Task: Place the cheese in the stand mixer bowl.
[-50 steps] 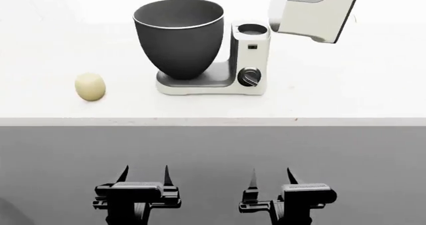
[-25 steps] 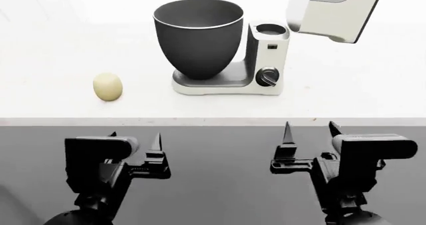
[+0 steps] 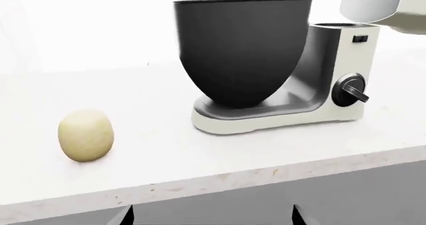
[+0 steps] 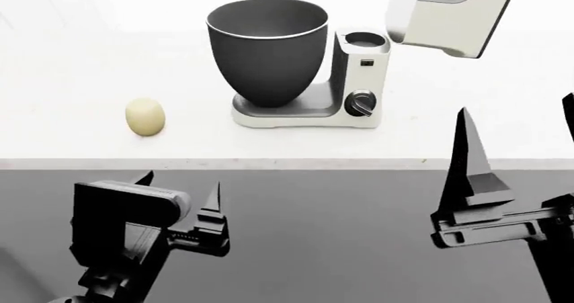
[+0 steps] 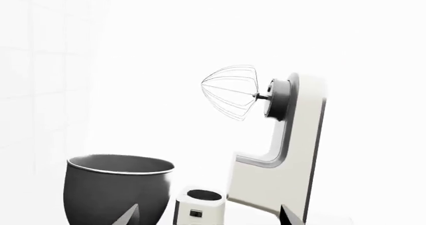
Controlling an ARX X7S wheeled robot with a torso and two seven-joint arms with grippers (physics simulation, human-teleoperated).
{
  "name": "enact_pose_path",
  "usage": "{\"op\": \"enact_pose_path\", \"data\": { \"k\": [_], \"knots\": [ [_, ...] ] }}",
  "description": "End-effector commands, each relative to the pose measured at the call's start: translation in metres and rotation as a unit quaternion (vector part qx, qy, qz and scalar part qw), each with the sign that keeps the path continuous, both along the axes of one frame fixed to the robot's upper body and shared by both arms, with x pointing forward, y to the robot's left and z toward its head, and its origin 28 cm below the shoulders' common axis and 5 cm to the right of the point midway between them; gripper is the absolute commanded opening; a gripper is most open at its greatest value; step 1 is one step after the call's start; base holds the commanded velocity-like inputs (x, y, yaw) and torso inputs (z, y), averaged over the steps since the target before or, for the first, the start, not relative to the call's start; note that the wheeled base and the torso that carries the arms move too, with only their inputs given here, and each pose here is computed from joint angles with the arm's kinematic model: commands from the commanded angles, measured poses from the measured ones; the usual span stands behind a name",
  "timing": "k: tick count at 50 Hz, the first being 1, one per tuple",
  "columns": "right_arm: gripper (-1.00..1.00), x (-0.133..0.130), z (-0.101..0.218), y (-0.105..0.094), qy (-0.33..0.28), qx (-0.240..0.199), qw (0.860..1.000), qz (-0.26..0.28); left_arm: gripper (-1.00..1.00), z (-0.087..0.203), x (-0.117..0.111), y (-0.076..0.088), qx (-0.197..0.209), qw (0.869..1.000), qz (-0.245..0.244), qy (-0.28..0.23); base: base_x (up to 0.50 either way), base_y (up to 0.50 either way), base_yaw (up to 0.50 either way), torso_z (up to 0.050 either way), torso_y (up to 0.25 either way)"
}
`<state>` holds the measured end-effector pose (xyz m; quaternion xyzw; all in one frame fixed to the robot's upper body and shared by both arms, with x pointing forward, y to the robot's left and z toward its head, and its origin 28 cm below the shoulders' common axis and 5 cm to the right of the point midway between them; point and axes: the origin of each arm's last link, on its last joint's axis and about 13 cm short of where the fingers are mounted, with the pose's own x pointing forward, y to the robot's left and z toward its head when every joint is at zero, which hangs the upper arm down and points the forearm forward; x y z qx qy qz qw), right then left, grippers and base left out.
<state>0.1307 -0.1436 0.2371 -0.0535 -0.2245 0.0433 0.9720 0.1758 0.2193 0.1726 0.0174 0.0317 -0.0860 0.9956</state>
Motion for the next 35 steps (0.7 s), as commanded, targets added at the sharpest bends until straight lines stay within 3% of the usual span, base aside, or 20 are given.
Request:
{"op": "enact_pose_path", "data": {
  "k": [1,3,4,7,8,9,12,14,16,18,19,20,21,22,30,35],
  "knots": [
    [1.0,-0.01,0.006,-0.002,0.013,0.021,0.999,-0.022,1.0,0.026,0.003,0.012,-0.007,0.999,0.029,0.014,0.0,0.0,0.0,0.0,0.0],
    [1.0,-0.009,0.006,-0.001,0.015,0.021,0.999,-0.021,1.0,0.055,0.012,0.015,0.014,0.999,0.034,-0.022,0.0,0.0,0.0,0.0,0.0],
    [1.0,-0.008,0.006,0.0,0.017,0.02,0.999,-0.02,1.0,0.082,0.012,0.011,0.027,0.997,0.024,-0.067,0.0,0.0,0.0,0.0,0.0],
    [1.0,-0.007,0.005,0.002,0.021,0.021,0.999,-0.021,1.0,0.123,-0.012,0.001,0.002,0.996,0.039,-0.076,0.0,0.0,0.0,0.0,0.0],
    [1.0,-0.007,0.005,0.002,0.022,0.021,0.999,-0.02,1.0,0.134,-0.021,0.003,0.021,0.997,0.038,-0.057,0.0,0.0,0.0,0.0,0.0],
    [1.0,-0.007,0.006,0.003,0.022,0.021,0.999,-0.02,1.0,0.143,-0.026,0.007,0.019,1.0,0.002,-0.019,0.0,0.0,0.0,0.0,0.0],
    [1.0,-0.006,0.004,0.004,0.027,0.019,0.999,-0.019,1.0,0.161,-0.019,0.016,0.071,0.996,0.022,0.042,0.0,0.0,0.0,0.0,0.0],
    [1.0,-0.006,0.004,0.005,0.03,0.02,0.999,-0.018,1.0,0.175,-0.019,0.022,0.064,0.995,0.03,0.065,0.0,0.0,0.0,0.0,0.0],
    [1.0,-0.005,0.005,0.005,0.031,0.018,0.999,-0.017,1.0,0.186,-0.019,0.031,0.132,0.983,0.056,0.111,0.0,0.0,0.0,0.0,0.0],
    [1.0,-0.005,0.005,0.007,0.031,0.014,0.999,-0.012,1.0,0.201,-0.018,0.038,0.135,0.983,0.063,0.104,0.0,0.0,0.0,0.0,0.0],
    [1.0,-0.005,0.005,0.007,0.029,0.015,0.999,-0.014,1.0,0.208,-0.018,0.042,0.118,0.984,0.008,0.131,0.0,0.0,0.0,0.0,0.0],
    [1.0,-0.005,0.004,0.007,0.028,0.014,0.999,-0.013,1.0,0.212,-0.017,0.049,0.14,0.979,0.036,0.143,0.0,0.0,0.0,0.0,0.0],
    [1.0,-0.004,0.004,0.007,0.023,0.01,0.999,-0.024,1.0,0.219,-0.015,0.055,0.133,0.974,0.043,0.177,0.0,0.0,0.0,0.0,0.0],
    [1.0,-0.005,0.005,0.008,0.024,0.011,1.0,-0.016,1.0,0.225,-0.016,0.058,0.174,0.965,0.035,0.193,0.0,0.0,0.0,0.0,0.0],
    [1.0,-0.005,0.007,0.01,0.017,0.012,1.0,-0.015,1.0,0.261,-0.012,0.069,0.183,0.958,0.075,0.206,0.0,0.0,0.0,0.0,0.0],
    [1.0,-0.005,0.007,0.011,0.02,0.012,1.0,-0.01,1.0,0.278,-0.024,0.071,0.183,0.957,0.069,0.213,0.0,0.0,0.0,0.0,0.0]
  ]
}}
